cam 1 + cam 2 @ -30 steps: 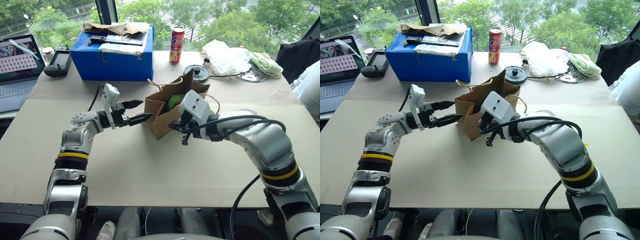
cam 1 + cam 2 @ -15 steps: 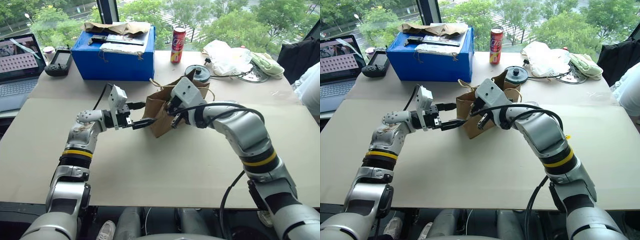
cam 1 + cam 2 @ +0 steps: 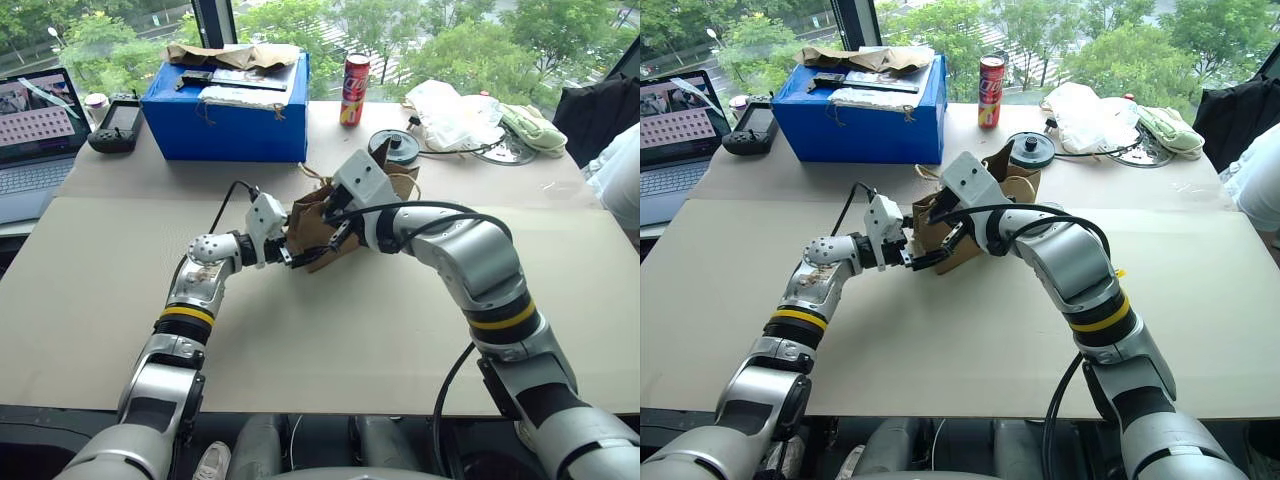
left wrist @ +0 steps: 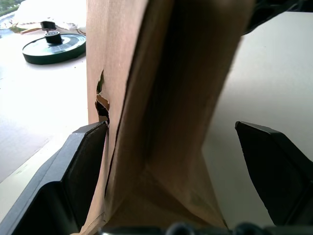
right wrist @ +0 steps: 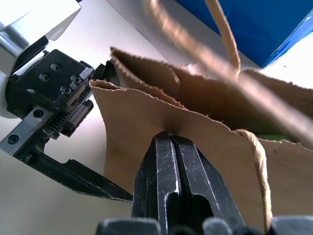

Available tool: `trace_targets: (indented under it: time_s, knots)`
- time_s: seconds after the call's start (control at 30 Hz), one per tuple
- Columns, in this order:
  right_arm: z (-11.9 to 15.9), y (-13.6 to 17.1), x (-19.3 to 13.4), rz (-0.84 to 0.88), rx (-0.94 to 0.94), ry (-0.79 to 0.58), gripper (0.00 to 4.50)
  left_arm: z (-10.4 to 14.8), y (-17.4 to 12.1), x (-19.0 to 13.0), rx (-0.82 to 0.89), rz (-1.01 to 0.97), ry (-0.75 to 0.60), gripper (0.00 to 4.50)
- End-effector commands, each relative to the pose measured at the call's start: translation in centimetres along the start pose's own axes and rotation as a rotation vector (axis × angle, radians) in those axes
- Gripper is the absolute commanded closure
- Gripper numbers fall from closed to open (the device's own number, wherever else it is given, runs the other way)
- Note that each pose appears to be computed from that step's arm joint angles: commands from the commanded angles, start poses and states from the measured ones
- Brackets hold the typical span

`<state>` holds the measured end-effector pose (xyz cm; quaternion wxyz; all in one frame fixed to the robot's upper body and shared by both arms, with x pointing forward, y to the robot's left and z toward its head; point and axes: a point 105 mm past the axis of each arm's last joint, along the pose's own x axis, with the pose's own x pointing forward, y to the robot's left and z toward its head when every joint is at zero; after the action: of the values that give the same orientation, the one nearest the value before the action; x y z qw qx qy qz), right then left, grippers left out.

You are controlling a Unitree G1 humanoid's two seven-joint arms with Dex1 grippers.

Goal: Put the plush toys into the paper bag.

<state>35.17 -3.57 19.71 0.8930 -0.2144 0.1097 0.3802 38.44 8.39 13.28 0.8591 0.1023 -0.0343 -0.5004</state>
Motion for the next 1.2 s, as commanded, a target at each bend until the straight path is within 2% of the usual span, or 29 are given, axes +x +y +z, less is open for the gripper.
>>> trace_targets:
  time_s: [0.03, 0.1, 0.17, 0.2, 0.5, 0.57, 0.93, 1.1, 1.2]
  knots:
    - [1.5, -0.5, -0.7, -0.029, -0.017, -0.054, 4.47, 2.0, 1.0, 0.3, 0.042, 0.064, -0.078, 0.0]
    - [1.5, -0.5, -0.8, -0.031, -0.016, -0.052, 4.47, 2.1, 1.1, 0.4, 0.032, 0.084, -0.096, 0.0]
    - [1.4, -0.6, -0.8, -0.037, -0.015, -0.049, 4.5, 2.1, 1.1, 0.4, 0.016, 0.109, -0.117, 0.52]
    - [1.4, -0.6, -0.8, -0.039, -0.015, -0.047, 4.5, 2.2, 1.2, 0.3, 0.011, 0.121, -0.126, 0.6]
    - [1.3, -0.8, -0.8, -0.05, -0.014, -0.041, 4.5, 2.3, 0.6, 0.0, -0.007, 0.158, -0.161, 3.96]
    - [1.2, -0.9, -0.8, -0.05, -0.016, -0.038, 4.5, 2.3, 0.7, 0.0, -0.009, 0.167, -0.162, 4.48]
    - [1.3, -0.5, -1.4, -0.016, -0.047, -0.042, 4.5, 2.3, 0.7, 0.3, -0.007, 0.166, -0.163, 4.48]
    - [2.3, 0.0, -4.6, 0.067, -0.07, -0.173, 4.5, 2.0, 0.5, 0.4, -0.006, 0.162, -0.16, 4.48]
    - [2.2, 0.0, -8.2, 0.162, -0.023, -0.282, 4.5, 2.0, 0.8, -0.1, -0.002, 0.164, -0.157, 4.48]
